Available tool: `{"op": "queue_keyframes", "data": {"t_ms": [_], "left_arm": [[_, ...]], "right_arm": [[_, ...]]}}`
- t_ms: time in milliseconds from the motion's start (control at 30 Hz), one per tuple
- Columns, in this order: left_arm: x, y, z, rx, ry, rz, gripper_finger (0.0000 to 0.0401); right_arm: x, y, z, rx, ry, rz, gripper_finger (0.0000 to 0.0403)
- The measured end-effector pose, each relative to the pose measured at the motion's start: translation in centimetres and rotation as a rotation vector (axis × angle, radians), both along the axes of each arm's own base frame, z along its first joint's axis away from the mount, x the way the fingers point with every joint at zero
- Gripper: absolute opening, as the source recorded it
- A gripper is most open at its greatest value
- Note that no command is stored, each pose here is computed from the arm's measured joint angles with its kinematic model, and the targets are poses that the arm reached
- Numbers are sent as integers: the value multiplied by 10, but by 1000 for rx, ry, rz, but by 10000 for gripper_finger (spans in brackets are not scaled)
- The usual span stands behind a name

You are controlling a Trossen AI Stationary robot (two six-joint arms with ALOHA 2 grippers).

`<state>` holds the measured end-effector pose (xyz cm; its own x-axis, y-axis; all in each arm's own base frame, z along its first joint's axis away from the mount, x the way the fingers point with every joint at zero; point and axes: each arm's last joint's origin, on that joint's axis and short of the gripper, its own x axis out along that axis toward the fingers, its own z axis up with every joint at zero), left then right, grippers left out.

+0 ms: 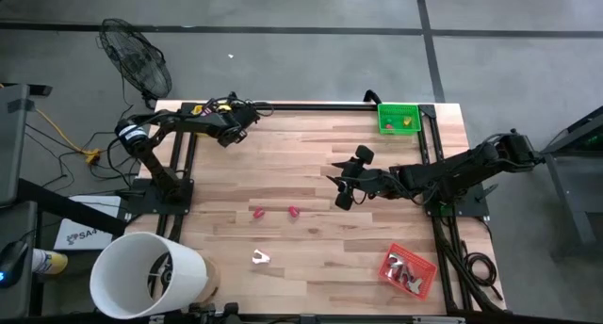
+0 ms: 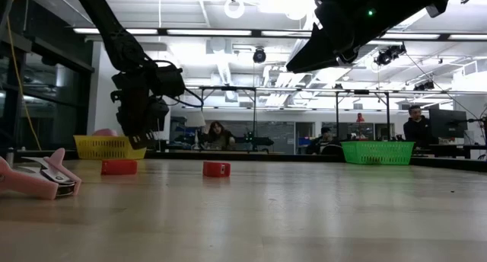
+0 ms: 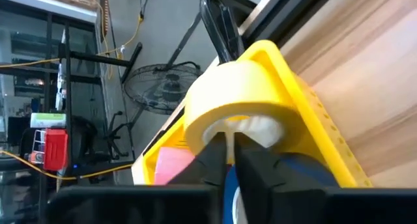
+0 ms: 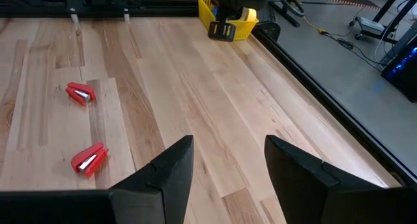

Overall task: Pick and place Stapler, Stapler remover, tape
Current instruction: Put the left red stapler into the green bin

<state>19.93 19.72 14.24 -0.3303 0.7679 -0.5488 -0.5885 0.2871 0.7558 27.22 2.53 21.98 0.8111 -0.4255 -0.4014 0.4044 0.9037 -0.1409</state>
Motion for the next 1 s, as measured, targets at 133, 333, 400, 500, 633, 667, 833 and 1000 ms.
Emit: {"op": "queue_keyframes", "data": {"t_ms": [133, 333, 400, 500, 633, 667, 833, 1000], "left_arm": [[0, 0, 0, -2, 2, 0, 8], [-2, -1, 4, 4, 6, -5, 16], [-2, -4, 10, 7, -1, -14, 16], [-2, -12, 22, 14, -9, -40, 16], [0, -26, 33, -17, -29, -101, 17], [0, -29, 35, -28, -31, -117, 17], [3, -51, 43, -128, -33, -239, 17], [7, -81, 49, -299, 0, -472, 17]], "right_arm": [[0, 0, 0, 0, 0, 0, 181], [0, 0, 0, 0, 0, 0, 181], [0, 0, 0, 0, 0, 0, 181], [0, 0, 0, 0, 0, -1, 181], [0, 0, 0, 0, 0, -1, 181], [0, 0, 0, 0, 0, -1, 181], [0, 0, 0, 4, 1, 5, 181], [0, 1, -1, 14, 7, 27, 181]]}}
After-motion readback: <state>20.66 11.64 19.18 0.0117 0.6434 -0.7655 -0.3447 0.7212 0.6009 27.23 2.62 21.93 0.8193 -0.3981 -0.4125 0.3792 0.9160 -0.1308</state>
